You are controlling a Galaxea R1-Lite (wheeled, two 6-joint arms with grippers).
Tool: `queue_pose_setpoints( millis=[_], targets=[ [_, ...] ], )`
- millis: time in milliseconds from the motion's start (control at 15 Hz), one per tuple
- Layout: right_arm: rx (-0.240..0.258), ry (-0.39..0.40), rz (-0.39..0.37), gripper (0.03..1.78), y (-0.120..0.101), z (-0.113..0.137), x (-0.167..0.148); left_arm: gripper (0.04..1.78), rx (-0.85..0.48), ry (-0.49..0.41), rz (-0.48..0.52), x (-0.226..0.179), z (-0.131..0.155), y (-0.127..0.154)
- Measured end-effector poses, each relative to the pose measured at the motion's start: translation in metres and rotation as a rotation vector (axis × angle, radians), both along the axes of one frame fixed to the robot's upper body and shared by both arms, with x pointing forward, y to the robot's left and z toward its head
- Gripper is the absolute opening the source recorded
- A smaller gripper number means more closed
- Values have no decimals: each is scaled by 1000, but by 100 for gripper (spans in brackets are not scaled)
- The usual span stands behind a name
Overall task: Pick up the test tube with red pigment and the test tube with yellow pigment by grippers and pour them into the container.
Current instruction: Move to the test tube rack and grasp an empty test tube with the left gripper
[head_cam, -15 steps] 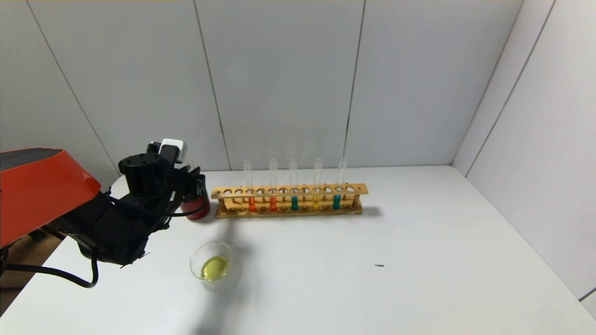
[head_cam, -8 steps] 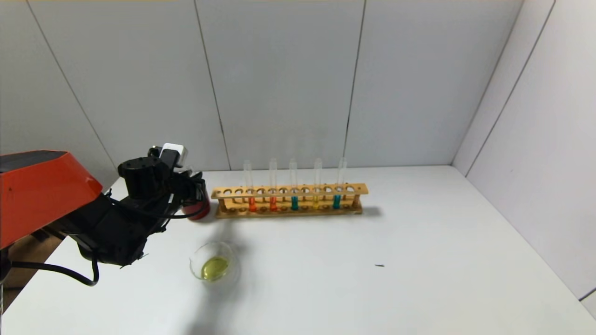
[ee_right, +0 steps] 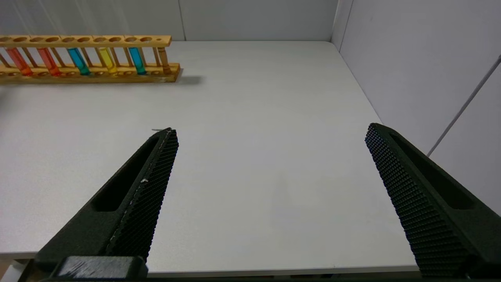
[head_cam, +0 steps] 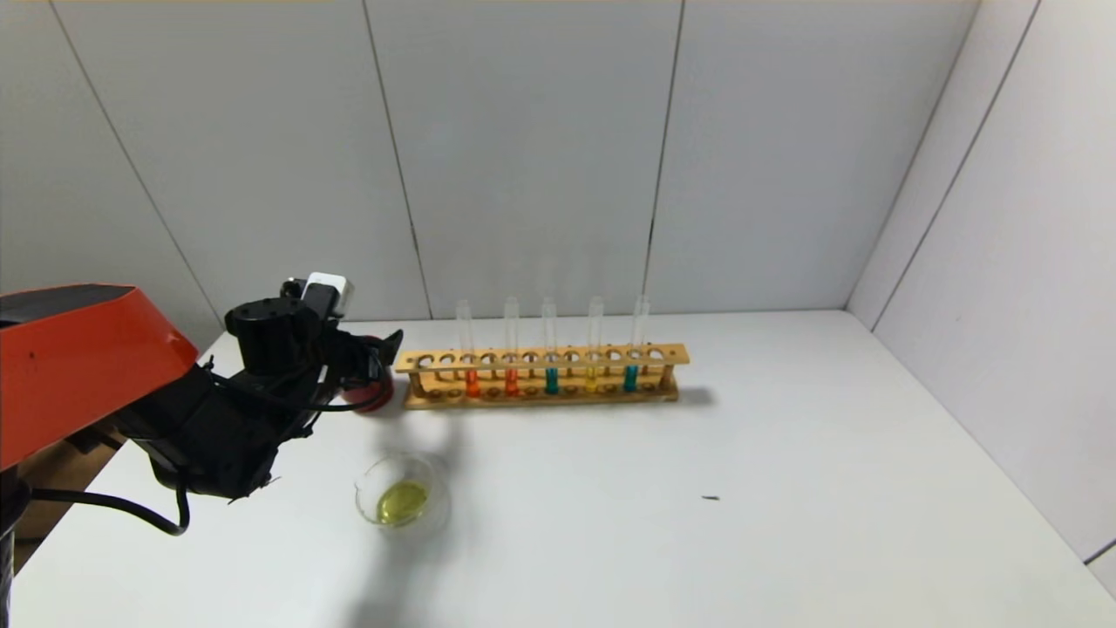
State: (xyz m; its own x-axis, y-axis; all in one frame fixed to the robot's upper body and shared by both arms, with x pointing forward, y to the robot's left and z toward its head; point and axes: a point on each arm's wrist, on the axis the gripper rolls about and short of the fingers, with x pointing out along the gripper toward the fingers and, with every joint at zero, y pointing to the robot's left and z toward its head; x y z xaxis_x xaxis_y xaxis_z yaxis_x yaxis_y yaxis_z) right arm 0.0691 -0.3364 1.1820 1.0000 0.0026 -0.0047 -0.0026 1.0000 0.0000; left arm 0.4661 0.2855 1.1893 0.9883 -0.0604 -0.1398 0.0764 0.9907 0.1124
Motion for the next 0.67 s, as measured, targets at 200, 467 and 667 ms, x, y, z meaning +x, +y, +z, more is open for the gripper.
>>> queue_pose_setpoints(
  millis=[200, 467, 667],
  targets=[
    [0, 0, 0, 175, 0, 0, 0, 174, 3, -11, -1, 0, 7, 0],
    [0, 0, 0, 175, 0, 0, 0, 175, 13, 4, -7, -13, 36, -1],
    [0, 0, 0, 175, 0, 0, 0, 175, 21, -4, -27, -37, 71, -7]
  ],
)
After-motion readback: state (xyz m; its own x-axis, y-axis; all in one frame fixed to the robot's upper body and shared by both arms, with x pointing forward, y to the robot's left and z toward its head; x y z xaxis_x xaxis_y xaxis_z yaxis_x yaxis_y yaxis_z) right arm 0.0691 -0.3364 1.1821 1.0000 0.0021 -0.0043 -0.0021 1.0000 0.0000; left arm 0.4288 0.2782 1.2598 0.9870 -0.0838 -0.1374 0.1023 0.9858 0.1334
